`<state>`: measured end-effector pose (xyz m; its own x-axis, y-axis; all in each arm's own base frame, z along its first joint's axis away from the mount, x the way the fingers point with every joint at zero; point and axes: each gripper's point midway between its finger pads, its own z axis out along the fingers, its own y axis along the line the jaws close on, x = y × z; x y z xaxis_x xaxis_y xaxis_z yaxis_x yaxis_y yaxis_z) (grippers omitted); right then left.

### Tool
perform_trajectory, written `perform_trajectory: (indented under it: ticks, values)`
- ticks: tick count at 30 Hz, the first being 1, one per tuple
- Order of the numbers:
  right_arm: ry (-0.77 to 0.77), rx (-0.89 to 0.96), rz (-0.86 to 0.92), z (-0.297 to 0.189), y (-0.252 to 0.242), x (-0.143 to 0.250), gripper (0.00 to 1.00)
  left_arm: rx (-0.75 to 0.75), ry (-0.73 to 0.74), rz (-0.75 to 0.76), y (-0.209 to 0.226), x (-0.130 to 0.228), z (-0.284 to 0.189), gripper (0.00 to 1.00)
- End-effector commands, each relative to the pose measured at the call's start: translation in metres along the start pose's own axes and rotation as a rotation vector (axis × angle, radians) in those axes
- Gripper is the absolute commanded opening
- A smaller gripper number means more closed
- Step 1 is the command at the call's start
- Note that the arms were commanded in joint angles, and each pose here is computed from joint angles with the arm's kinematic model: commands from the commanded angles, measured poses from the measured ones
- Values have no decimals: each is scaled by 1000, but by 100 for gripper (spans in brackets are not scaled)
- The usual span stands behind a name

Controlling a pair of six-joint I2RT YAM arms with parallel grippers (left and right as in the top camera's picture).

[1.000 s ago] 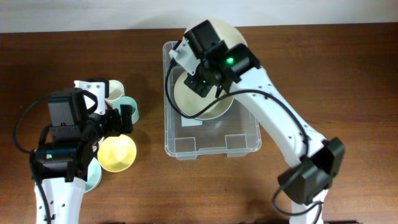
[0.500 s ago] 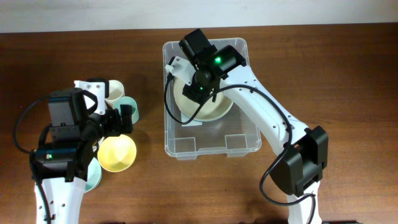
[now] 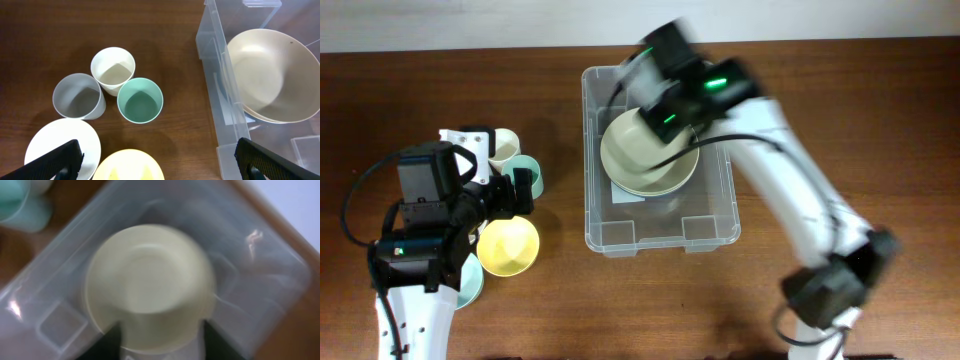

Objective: Pack container
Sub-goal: 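Carry the white bowl with the right gripper and stack it in the bin, then withdraw the right gripper to the right side of the bin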

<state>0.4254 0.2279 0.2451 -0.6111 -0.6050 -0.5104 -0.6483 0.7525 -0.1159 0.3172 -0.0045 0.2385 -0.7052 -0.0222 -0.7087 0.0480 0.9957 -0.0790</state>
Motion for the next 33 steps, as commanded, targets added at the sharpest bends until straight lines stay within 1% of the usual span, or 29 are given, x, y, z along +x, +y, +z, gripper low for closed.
perform_trajectory:
  ticks: [1, 2, 3, 7, 10, 14, 17, 20, 24, 27, 32, 33]
  values:
    - [-165, 203, 539, -98, -110, 21, 74, -11, -23, -3, 2, -8, -5, 99]
    - [-164, 219, 634, -106, -129, 35, 80, -11, -23, -3, 2, -8, -5, 99]
    - [-156, 221, 707, -110, -144, 49, 84, -11, -23, -3, 2, -8, -5, 99]
    - [-62, 262, 970, -126, -196, 123, 84, -11, -25, -3, 3, -9, -5, 99]
    - [-3, 273, 1104, -138, -212, 166, 85, -11, -22, -3, 2, -8, -5, 100]
    - [85, 276, 1223, -152, -214, 210, 84, -12, -22, -4, 3, -8, -5, 99]
    - [154, 270, 1255, -161, -200, 227, 84, -12, -20, -4, 3, -8, -6, 99]
    - [195, 250, 1228, -172, -180, 230, 84, -30, -18, -5, 5, -9, -8, 100]
    - [181, 237, 1149, -184, -148, 221, 83, -70, -6, -8, 11, -10, -13, 99]
    - [211, 270, 1085, -190, -120, 229, 84, -70, 2, -25, 11, -9, -16, 99]
    - [144, 247, 970, -181, -70, 239, 85, -69, 49, -33, 11, 1, -13, 99]
    - [129, 242, 958, -176, -59, 245, 87, -68, 64, -34, 10, 4, -13, 99]
